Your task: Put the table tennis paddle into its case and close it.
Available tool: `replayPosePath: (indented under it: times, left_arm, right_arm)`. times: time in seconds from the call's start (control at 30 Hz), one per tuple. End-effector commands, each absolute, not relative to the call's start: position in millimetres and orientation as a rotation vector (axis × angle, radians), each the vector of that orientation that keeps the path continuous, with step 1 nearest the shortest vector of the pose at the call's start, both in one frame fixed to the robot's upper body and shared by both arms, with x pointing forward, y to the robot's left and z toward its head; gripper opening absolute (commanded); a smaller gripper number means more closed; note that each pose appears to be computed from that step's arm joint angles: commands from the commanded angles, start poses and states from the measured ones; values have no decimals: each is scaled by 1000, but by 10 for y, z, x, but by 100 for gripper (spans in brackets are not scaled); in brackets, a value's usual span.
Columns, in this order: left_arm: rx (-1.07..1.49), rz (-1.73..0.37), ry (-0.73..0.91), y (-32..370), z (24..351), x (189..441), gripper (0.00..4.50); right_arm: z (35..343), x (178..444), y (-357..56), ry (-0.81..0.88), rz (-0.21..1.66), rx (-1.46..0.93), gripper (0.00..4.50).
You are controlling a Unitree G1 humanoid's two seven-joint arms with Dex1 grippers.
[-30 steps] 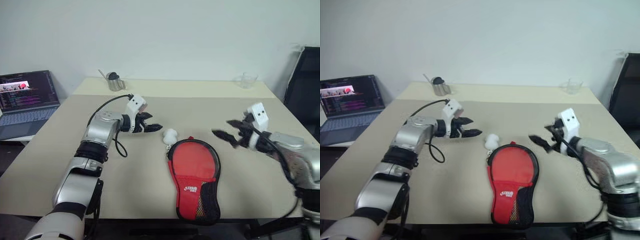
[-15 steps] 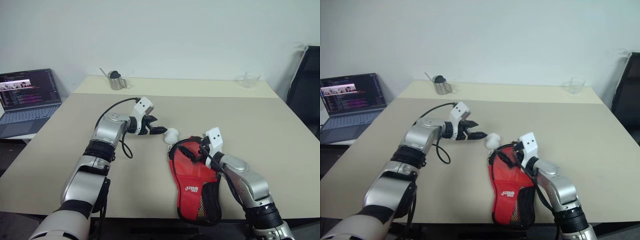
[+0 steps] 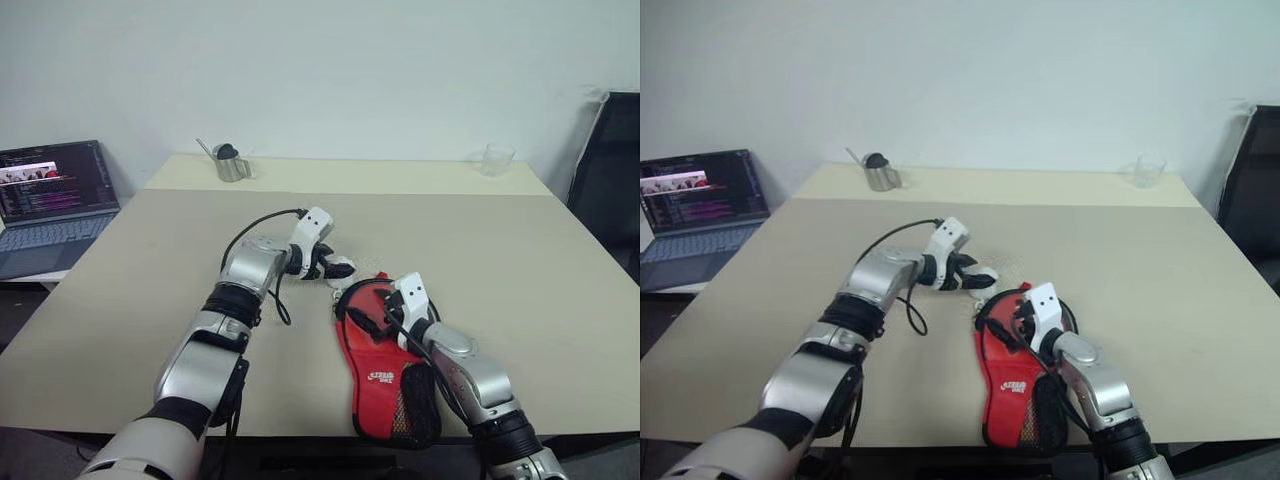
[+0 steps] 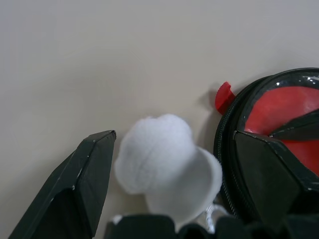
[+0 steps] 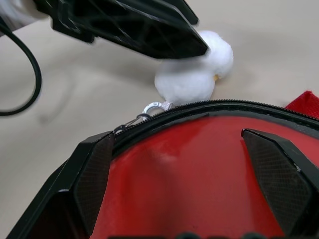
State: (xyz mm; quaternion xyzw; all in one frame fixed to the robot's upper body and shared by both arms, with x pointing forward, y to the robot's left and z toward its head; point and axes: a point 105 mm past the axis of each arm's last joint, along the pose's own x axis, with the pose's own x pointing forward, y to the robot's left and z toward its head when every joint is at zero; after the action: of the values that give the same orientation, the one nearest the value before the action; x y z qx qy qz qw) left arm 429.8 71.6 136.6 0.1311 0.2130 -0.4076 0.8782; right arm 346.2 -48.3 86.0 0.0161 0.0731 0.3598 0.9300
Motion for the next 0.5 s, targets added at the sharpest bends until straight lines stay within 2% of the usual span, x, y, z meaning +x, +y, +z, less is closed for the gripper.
replayPosePath:
  times: [0.03, 0.47, 0.5]
  left_arm:
    - [320, -805, 435, 686, 1406, 4365, 414]
    - [337, -734, 537, 591, 1004, 4358, 414]
    - [336, -726, 541, 593, 984, 4360, 396]
  right_arm:
    - [691, 3444, -455, 204, 738, 32, 447]
    - [674, 3440, -420, 205, 745, 15, 447]
    - [673, 3439, -419, 205, 745, 14, 449]
